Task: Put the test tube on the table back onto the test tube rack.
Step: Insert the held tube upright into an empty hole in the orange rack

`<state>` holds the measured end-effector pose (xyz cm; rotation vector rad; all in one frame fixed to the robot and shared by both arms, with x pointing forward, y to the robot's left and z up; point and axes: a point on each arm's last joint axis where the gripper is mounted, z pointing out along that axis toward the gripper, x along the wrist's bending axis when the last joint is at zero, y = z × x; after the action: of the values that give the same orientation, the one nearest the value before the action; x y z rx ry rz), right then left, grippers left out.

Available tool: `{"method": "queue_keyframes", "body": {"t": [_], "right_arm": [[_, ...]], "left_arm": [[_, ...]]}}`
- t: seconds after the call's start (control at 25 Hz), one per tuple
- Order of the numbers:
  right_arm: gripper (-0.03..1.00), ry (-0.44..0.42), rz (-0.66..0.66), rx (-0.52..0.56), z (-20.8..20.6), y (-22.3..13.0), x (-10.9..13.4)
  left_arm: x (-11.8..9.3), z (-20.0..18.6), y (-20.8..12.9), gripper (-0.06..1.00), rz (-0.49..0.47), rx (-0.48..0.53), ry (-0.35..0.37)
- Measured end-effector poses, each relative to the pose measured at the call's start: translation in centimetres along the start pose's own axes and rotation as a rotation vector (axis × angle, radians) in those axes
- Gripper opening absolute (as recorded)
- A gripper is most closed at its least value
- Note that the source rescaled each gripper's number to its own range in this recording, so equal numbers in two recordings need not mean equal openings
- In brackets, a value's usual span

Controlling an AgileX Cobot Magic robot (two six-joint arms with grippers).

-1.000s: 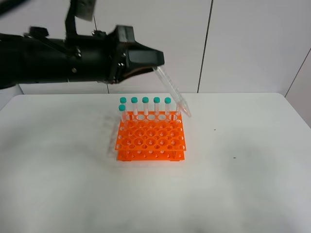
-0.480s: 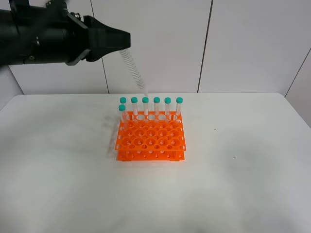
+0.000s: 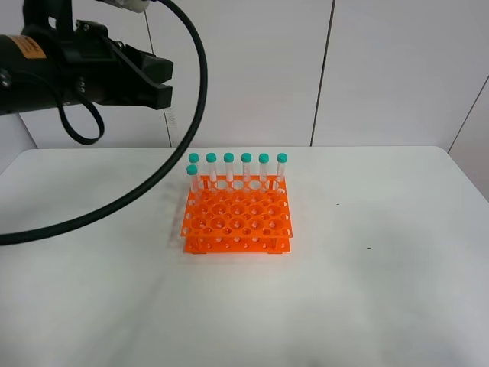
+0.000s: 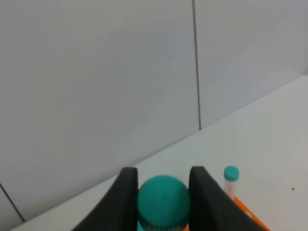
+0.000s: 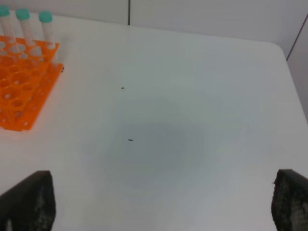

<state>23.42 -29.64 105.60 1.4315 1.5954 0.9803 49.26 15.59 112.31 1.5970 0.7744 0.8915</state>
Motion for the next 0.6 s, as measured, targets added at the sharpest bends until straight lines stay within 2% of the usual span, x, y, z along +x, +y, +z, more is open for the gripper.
{"method": "queue_keyframes", "body": {"t": [0.16,0.28,0.44,0.6], "right_arm": [[1.0,0.0,0.0,0.0,0.0,0.0,0.0],[1.0,0.0,0.0,0.0,0.0,0.0,0.0],[1.0,0.0,0.0,0.0,0.0,0.0,0.0],[1.0,0.0,0.0,0.0,0.0,0.0,0.0]], "left_arm": [[-1.4,2.8,-2.6,0.02,-0.052,0.026,-0.043],[-3.2,4.5,-4.0,0.02,-0.03,0.016,-0.095],[-6.1,6.2,-6.3,0.02,-0.005,0.06,-0.175],[-6.8,7.8,-9.3,0.02,0.003,0.144,-0.187]]}}
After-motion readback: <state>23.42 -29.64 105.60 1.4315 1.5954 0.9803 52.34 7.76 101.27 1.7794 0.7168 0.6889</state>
